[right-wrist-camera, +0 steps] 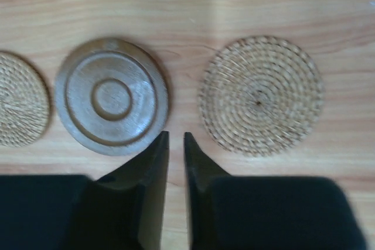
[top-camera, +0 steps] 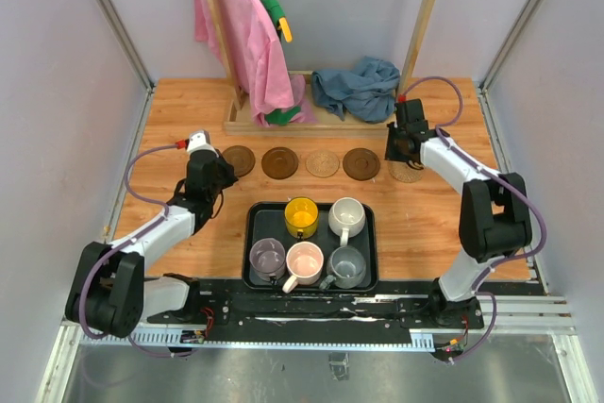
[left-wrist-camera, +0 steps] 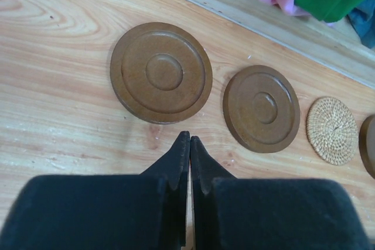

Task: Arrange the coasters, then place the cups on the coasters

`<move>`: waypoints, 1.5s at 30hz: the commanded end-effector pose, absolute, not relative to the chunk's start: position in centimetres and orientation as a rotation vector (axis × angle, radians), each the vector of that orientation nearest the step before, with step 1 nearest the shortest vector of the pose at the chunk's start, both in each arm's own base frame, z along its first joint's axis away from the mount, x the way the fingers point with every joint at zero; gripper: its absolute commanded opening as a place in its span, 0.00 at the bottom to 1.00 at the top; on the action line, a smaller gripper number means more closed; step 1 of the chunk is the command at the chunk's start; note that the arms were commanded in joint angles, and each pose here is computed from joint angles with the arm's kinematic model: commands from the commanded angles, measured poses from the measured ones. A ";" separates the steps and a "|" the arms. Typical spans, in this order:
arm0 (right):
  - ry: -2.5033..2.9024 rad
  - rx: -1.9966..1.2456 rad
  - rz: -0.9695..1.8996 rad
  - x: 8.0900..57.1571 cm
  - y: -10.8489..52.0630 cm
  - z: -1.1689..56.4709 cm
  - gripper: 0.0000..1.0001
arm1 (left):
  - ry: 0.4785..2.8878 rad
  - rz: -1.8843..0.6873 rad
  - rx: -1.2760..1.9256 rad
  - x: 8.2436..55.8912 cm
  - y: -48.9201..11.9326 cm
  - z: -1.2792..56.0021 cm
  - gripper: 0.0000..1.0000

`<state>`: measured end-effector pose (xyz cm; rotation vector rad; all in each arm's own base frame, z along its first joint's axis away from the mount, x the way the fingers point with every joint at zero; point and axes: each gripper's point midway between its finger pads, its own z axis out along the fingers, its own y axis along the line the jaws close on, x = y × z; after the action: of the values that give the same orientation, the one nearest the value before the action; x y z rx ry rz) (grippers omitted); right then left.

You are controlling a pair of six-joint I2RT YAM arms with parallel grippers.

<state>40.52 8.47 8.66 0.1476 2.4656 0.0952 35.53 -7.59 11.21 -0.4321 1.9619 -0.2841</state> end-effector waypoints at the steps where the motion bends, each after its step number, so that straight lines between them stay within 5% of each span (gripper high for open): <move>1: 2.454 0.069 0.171 42.8 11.0 8.8 0.07 | 1.934 -0.276 -0.431 36.6 -7.7 12.0 0.01; 3: 2.470 0.062 0.200 43.4 11.7 8.2 0.01 | 1.947 -0.285 -0.420 36.5 -7.9 11.7 0.00; 23: 2.563 -0.108 0.325 43.7 17.5 4.6 0.01 | 1.988 -0.276 -0.369 36.0 -8.1 10.7 0.01; 45: 2.651 -0.043 0.138 43.5 15.5 0.9 0.01 | 2.005 -0.264 -0.365 36.0 -8.1 10.3 0.01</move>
<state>44.35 16.25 2.72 -0.0500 2.5856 0.2453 35.37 -8.00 8.97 -0.3868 2.0385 -0.2685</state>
